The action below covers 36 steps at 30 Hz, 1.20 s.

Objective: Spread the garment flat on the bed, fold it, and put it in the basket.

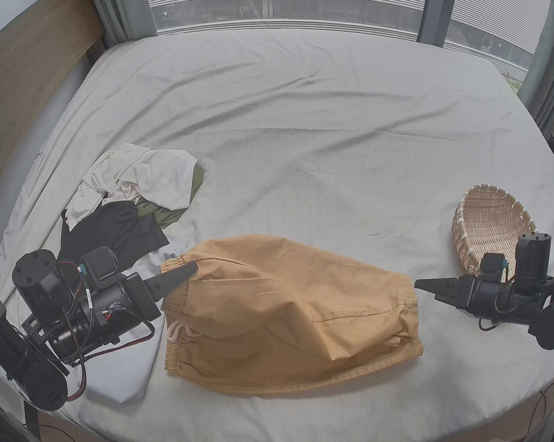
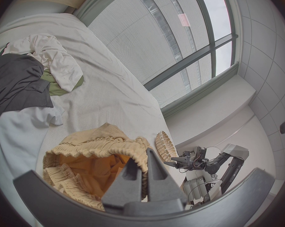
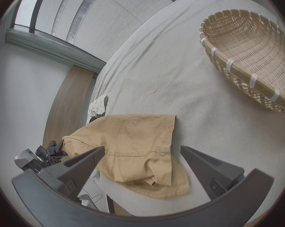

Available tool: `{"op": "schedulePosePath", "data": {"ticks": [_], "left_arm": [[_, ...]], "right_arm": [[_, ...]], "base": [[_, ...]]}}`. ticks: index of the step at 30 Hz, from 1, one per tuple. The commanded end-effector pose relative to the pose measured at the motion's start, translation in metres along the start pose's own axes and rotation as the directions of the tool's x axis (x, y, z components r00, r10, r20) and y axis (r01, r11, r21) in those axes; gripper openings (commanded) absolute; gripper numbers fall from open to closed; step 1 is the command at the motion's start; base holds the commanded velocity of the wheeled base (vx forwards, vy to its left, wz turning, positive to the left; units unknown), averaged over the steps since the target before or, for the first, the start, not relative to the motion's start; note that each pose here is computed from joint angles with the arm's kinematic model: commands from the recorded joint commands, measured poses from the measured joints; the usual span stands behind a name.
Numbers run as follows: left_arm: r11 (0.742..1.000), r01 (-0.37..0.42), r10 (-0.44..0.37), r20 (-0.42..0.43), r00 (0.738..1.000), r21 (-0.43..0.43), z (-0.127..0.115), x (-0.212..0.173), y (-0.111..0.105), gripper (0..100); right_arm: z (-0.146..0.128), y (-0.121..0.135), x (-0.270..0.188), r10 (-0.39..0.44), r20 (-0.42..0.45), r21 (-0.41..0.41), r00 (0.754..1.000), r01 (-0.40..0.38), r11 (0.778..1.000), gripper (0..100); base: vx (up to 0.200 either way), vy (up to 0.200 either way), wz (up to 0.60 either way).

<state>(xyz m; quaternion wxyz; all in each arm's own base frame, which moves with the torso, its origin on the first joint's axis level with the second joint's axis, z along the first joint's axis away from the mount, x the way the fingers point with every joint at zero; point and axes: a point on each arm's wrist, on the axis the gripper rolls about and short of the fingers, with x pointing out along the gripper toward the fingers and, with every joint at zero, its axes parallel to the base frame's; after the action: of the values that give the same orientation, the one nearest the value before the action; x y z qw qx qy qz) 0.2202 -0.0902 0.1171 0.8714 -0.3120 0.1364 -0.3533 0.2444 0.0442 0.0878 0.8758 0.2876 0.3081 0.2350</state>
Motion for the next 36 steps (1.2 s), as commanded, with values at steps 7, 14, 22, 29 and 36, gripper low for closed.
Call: {"op": "schedulePosePath", "data": {"ticks": [7,14,22,29,36], "left_arm": [[1.000,-0.008,0.008,0.013,1.000,0.001,0.003,-0.001,0.002,0],[1.000,-0.009,0.009,0.012,1.000,0.001,0.003,-0.001,0.002,0],[1.000,-0.008,0.008,0.008,1.000,0.000,0.002,-0.001,0.002,0],[1.000,-0.010,0.010,0.007,1.000,-0.001,0.002,0.001,0.003,0],[1.000,0.000,0.000,0.032,0.999,0.006,0.008,0.004,0.003,0]], "right_arm": [[-0.015,-0.013,0.024,-0.007,-0.062,0.067,0.998,0.011,0.998,100],[-0.015,-0.013,0.024,-0.006,-0.063,0.097,0.998,0.012,0.995,100],[-0.017,-0.007,0.026,0.025,-0.050,0.168,0.998,-0.017,0.986,0],[-0.023,-0.011,0.027,0.043,-0.027,0.160,0.999,-0.038,0.986,0],[-0.035,-0.013,0.015,0.040,-0.034,0.162,0.999,-0.034,0.986,0]], "base": [[0.000,0.000,0.00],[0.000,0.000,0.00],[0.000,0.000,0.00],[0.000,0.000,0.00],[0.000,0.000,0.00]]}}
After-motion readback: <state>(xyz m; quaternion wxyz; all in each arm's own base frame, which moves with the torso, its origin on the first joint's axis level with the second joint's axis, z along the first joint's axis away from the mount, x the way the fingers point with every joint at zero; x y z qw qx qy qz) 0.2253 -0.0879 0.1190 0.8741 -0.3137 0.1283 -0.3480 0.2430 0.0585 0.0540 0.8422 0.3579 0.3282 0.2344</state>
